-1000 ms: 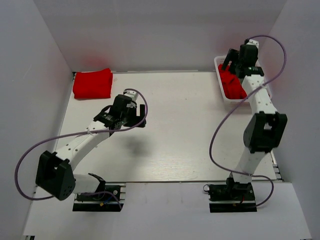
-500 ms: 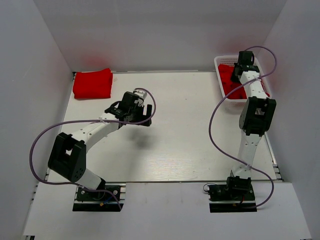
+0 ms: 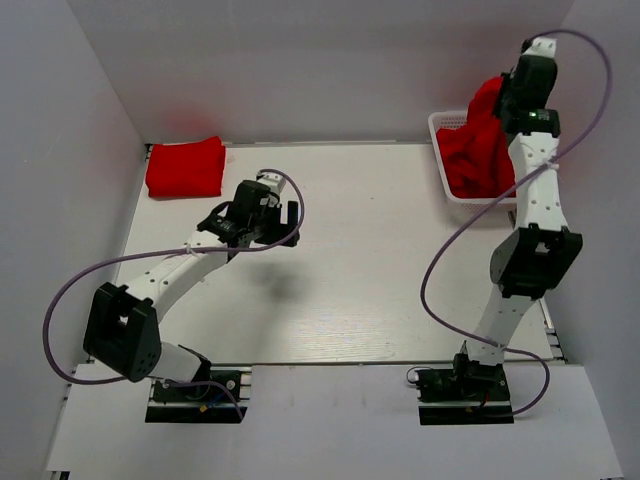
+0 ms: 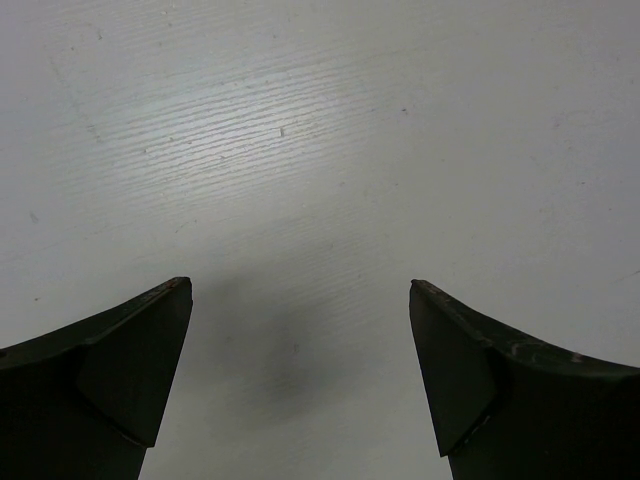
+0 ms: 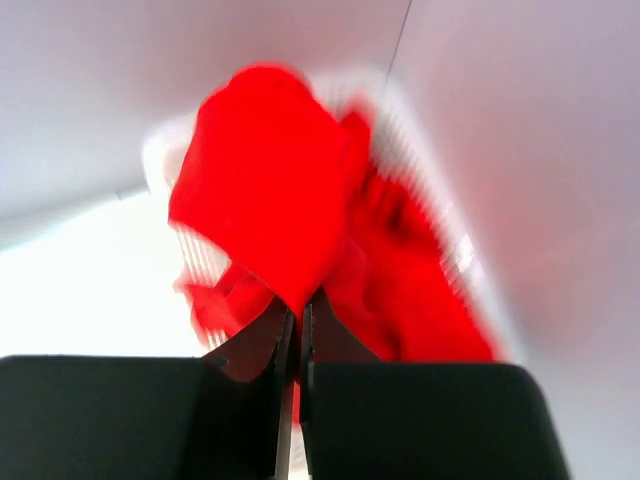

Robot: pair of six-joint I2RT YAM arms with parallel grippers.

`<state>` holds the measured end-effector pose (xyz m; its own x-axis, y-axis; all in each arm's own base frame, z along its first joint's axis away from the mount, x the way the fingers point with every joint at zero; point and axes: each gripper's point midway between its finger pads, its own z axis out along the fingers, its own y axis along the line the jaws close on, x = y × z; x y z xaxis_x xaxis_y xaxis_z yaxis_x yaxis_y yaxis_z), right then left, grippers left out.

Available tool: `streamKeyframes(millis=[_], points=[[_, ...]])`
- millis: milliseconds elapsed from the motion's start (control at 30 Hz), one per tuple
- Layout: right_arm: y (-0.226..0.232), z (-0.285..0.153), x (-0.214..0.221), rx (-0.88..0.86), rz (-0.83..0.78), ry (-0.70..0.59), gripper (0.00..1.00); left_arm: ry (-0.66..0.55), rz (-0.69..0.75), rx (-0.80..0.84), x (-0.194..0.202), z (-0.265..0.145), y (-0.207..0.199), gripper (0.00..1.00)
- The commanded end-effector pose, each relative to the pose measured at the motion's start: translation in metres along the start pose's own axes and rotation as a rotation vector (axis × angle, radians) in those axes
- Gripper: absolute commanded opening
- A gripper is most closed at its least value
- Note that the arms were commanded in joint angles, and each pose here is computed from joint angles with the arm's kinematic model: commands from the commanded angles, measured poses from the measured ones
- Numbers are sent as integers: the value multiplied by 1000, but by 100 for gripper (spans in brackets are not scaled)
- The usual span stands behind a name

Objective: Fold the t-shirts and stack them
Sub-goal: Grab crumpled tshirt from bin with the right arm, then move the tshirt to the center of the board

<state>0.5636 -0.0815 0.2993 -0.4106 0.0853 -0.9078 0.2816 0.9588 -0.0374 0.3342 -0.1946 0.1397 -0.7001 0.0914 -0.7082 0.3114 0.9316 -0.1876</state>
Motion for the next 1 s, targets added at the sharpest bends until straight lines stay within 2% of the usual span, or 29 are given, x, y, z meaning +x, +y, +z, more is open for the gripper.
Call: streamKeyframes(millis=[0,33,100,133,200,267,300,367,400,467,500,700,800,833,900,933,967], points=[[-28,-107,-145,43,-14,-420,0,-55,-45,-7,-10,-21,1,100],[-27,-139,-165,12,-8,-489,0,-48,-56,1,-5,-22,0,100],[-26,-166,-191,-11,25,-595,0,-63,-65,5,-6,-28,-1,100],[-19,-199,-210,-80,23,-676,0,-70,-79,8,-3,-31,0,100],[3,-227,-227,-222,13,-760,0,-79,-93,0,-1,-35,2,100],[4,-274,-249,-285,72,-862,0,-76,-106,-15,4,-41,5,100],[25,-294,-251,-432,81,-873,0,-59,-119,-36,12,-43,9,100],[33,-329,-261,-519,89,-935,0,-58,-141,-59,16,-47,13,100],[54,-342,-255,-669,84,-910,0,-68,-151,-78,18,-52,17,100],[62,-368,-257,-744,87,-941,0,-67,-195,-118,26,-53,25,100],[73,-378,-252,-834,108,-911,0,-77,-218,-150,26,-56,30,100],[101,-427,-241,-1092,95,-904,0,0,-277,-214,45,-66,37,100],[114,-425,-223,-1155,81,-832,0,-18,-292,-217,44,-79,38,100],[124,-403,-208,-1167,84,-765,0,-32,-302,-212,42,-82,37,100],[140,-410,-189,-1239,66,-709,0,-63,-306,-198,37,-92,36,100],[149,-383,-166,-1237,75,-621,0,-66,-306,-197,37,-95,36,100],[165,-384,-149,-1292,46,-582,0,-82,-307,-203,35,-98,38,100]])
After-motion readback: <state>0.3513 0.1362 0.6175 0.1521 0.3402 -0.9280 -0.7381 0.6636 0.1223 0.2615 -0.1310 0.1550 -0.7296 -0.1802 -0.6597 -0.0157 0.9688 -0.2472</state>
